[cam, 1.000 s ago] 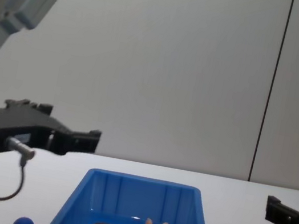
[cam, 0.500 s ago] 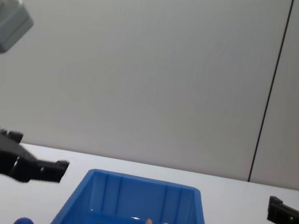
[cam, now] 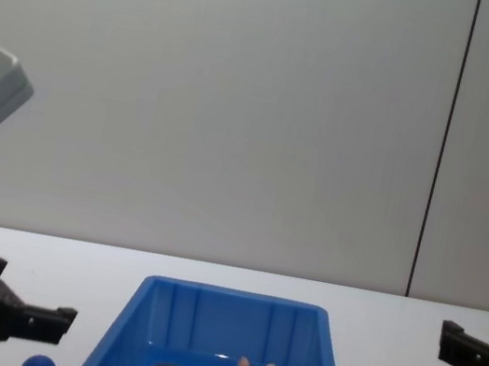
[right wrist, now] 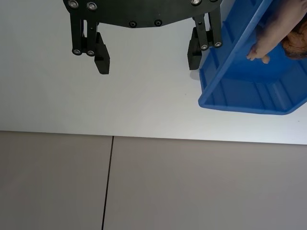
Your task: Pick up the two dolls from the table and place them into the box.
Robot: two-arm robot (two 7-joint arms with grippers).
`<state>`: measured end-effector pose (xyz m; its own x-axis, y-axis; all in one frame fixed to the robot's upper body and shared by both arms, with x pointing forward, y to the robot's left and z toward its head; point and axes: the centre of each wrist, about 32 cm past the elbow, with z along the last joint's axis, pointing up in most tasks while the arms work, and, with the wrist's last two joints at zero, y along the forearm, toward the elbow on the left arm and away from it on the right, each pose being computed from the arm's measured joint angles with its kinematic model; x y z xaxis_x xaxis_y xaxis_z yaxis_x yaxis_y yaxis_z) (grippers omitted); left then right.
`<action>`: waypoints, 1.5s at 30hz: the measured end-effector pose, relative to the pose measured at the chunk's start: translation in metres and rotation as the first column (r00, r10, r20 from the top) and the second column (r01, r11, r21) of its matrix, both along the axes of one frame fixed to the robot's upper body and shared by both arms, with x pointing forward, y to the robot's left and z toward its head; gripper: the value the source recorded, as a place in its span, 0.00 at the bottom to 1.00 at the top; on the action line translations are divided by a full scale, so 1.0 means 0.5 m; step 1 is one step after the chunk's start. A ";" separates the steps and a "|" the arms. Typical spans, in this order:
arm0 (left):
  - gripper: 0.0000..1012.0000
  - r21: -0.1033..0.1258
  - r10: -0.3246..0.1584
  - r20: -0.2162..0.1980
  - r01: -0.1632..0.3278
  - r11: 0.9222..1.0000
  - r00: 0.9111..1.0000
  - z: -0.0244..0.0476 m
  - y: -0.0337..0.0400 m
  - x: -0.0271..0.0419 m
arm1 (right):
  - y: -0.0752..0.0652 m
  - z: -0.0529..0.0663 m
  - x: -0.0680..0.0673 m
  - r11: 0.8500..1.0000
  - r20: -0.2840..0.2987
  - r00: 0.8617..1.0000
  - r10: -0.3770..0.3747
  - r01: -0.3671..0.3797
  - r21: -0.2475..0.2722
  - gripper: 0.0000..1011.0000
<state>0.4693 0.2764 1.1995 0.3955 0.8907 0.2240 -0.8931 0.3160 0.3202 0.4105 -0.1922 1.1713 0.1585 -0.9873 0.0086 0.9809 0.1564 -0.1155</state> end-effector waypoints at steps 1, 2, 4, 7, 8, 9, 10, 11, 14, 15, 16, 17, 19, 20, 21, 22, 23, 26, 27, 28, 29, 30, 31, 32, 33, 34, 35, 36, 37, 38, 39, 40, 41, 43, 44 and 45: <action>0.99 0.002 0.000 -0.003 0.000 1.000 1.000 -0.001 0.001 0.000 | 0.000 0.000 0.000 1.000 0.000 1.000 0.000 0.000 0.000 0.99; 0.99 0.006 0.000 -0.010 0.000 1.000 1.000 -0.004 0.004 0.001 | 0.000 0.000 0.000 1.000 0.000 1.000 0.000 0.000 0.000 0.99; 0.99 0.009 -0.001 -0.017 0.001 1.000 1.000 -0.006 0.006 0.001 | 0.000 0.000 0.000 1.000 0.000 1.000 0.000 0.000 0.000 0.99; 0.99 0.013 -0.005 -0.029 0.005 1.000 1.000 -0.010 0.011 0.002 | 0.000 0.000 0.000 1.000 0.000 1.000 0.000 0.000 0.000 0.99; 0.99 0.014 -0.008 -0.034 0.008 1.000 0.999 -0.013 0.012 0.003 | 0.000 0.000 0.000 1.000 0.000 1.000 0.000 0.000 0.000 0.99; 0.99 0.013 -0.010 -0.037 0.011 1.000 0.999 -0.014 0.013 0.003 | 0.000 0.000 0.000 1.000 0.000 1.000 0.000 0.000 0.000 0.99; 0.99 0.013 -0.013 -0.043 0.014 1.000 0.999 -0.016 0.015 0.004 | 0.000 0.000 0.000 1.000 0.000 1.000 0.000 0.000 0.000 0.99; 0.99 0.013 -0.013 -0.043 0.014 1.000 0.999 -0.016 0.015 0.004 | 0.000 0.000 0.000 1.000 0.000 1.000 0.000 0.000 0.000 0.99; 0.99 0.009 -0.026 -0.056 0.026 1.000 0.998 -0.021 0.019 0.005 | 0.000 0.000 0.000 1.000 0.000 1.000 0.000 0.000 0.000 0.99; 0.99 0.007 -0.029 -0.058 0.029 1.000 0.998 -0.022 0.020 0.005 | 0.000 0.000 0.000 1.000 0.000 1.000 0.000 0.000 0.000 0.99; 0.99 0.005 -0.032 -0.060 0.033 0.999 0.998 -0.023 0.021 0.005 | 0.000 0.000 0.000 1.000 0.000 1.000 0.000 0.000 0.000 0.99; 0.99 0.002 -0.037 -0.063 0.037 0.999 0.997 -0.025 0.022 0.006 | 0.000 0.000 0.000 1.000 0.000 1.000 0.000 0.000 0.000 0.99; 0.99 -0.005 -0.047 -0.068 0.046 0.999 0.997 -0.028 0.023 0.007 | 0.000 0.000 0.000 1.000 0.000 1.000 0.000 0.000 0.000 0.99; 0.99 -0.007 -0.049 -0.070 0.049 0.999 0.996 -0.029 0.024 0.007 | 0.000 0.000 0.000 1.000 0.000 1.000 0.000 0.000 0.000 0.99; 0.99 -0.009 -0.053 -0.071 0.052 0.999 0.996 -0.029 0.024 0.008 | 0.000 0.000 0.000 1.000 0.000 1.000 0.000 0.000 0.000 0.99; 0.99 -0.011 -0.055 -0.073 0.055 0.998 0.996 -0.031 0.025 0.008 | 0.000 0.000 0.000 1.000 0.000 1.000 0.000 0.000 0.000 0.99; 0.99 -0.013 -0.059 -0.075 0.059 0.998 0.995 -0.031 0.025 0.009 | 0.000 0.000 0.000 1.000 0.000 1.000 0.000 0.000 0.000 0.99; 0.99 -0.020 -0.071 -0.082 0.069 0.997 0.994 -0.035 0.026 0.011 | 0.000 0.000 0.000 1.000 0.000 1.000 0.000 0.000 0.000 0.99; 0.99 -0.021 -0.073 -0.084 0.071 0.997 0.994 -0.036 0.026 0.012 | 0.000 0.000 0.000 1.000 0.000 1.000 0.000 0.000 0.000 0.99; 0.99 -0.022 -0.076 -0.085 0.074 0.997 0.993 -0.037 0.026 0.012 | 0.000 0.000 0.000 1.000 0.000 1.000 0.000 0.000 0.000 0.99; 0.99 -0.022 -0.080 -0.089 0.078 0.997 0.993 -0.039 0.026 0.013 | 0.000 0.000 0.000 1.000 0.000 1.000 0.000 0.000 0.000 0.99; 0.99 -0.022 -0.081 -0.091 0.080 0.997 0.993 -0.040 0.027 0.014 | 0.000 0.000 0.000 1.000 0.000 1.000 0.000 0.000 0.000 0.99; 0.99 -0.022 -0.083 -0.093 0.082 0.996 0.992 -0.041 0.027 0.015 | 0.000 0.000 0.000 1.000 0.000 1.000 0.000 0.000 0.000 0.99; 0.99 -0.021 -0.086 -0.096 0.084 0.996 0.992 -0.043 0.027 0.016 | 0.000 0.000 0.000 1.000 0.000 1.000 0.000 0.000 0.000 0.99; 0.99 -0.020 -0.087 -0.098 0.085 0.996 0.991 -0.044 0.027 0.017 | 0.000 0.000 0.000 1.000 0.000 1.000 0.000 0.000 0.000 0.99; 0.99 -0.020 -0.088 -0.100 0.086 0.996 0.991 -0.045 0.027 0.018 | 0.000 0.000 0.000 1.000 0.000 1.000 0.000 0.000 0.000 0.99; 0.99 -0.019 -0.090 -0.101 0.088 0.996 0.991 -0.046 0.027 0.019 | 0.000 0.000 0.000 1.000 0.000 1.000 0.000 0.000 0.000 0.99; 0.99 -0.019 -0.090 -0.103 0.089 0.996 0.991 -0.047 0.027 0.019 | 0.000 0.000 0.000 1.000 0.000 1.000 0.000 0.000 0.000 0.99; 0.96 -0.017 -0.093 -0.106 0.091 0.996 0.990 -0.049 0.028 0.021 | 0.000 0.000 0.000 1.000 0.000 1.000 0.000 0.000 0.000 0.99; 0.93 -0.017 -0.094 -0.108 0.093 0.996 0.990 -0.049 0.028 0.021 | 0.000 0.000 0.000 1.000 0.000 1.000 0.000 0.000 0.000 0.99; 0.92 -0.016 -0.096 -0.111 0.095 0.995 0.989 -0.051 0.028 0.023 | 0.000 0.000 0.000 1.000 0.000 1.000 0.000 0.000 0.000 0.99; 0.90 -0.015 -0.097 -0.113 0.095 0.995 0.989 -0.052 0.028 0.024 | 0.000 0.000 0.000 1.000 0.000 1.000 0.000 0.000 0.000 0.99; 0.86 -0.015 -0.098 -0.115 0.097 0.995 0.989 -0.052 0.029 0.025 | 0.000 0.000 0.000 1.000 0.000 1.000 0.000 0.000 0.000 0.99; 0.81 -0.014 -0.099 -0.117 0.098 0.995 0.988 -0.053 0.029 0.026 | 0.000 0.000 0.000 1.000 0.000 1.000 0.000 0.000 0.000 0.99; 0.80 -0.013 -0.100 -0.119 0.099 0.995 0.988 -0.054 0.029 0.028 | 0.000 0.000 0.000 1.000 0.000 1.000 0.000 0.000 0.000 0.99; 0.76 -0.013 -0.101 -0.121 0.101 0.995 0.988 -0.055 0.029 0.029 | 0.000 0.000 0.000 1.000 0.000 1.000 0.000 0.000 0.000 0.99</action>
<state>0.4837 0.2911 1.1721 0.5072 0.8462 0.1634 -0.8114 0.4050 0.4215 0.4105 -0.1922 1.1712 0.1584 -0.9873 0.0087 0.9809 0.1563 -0.1160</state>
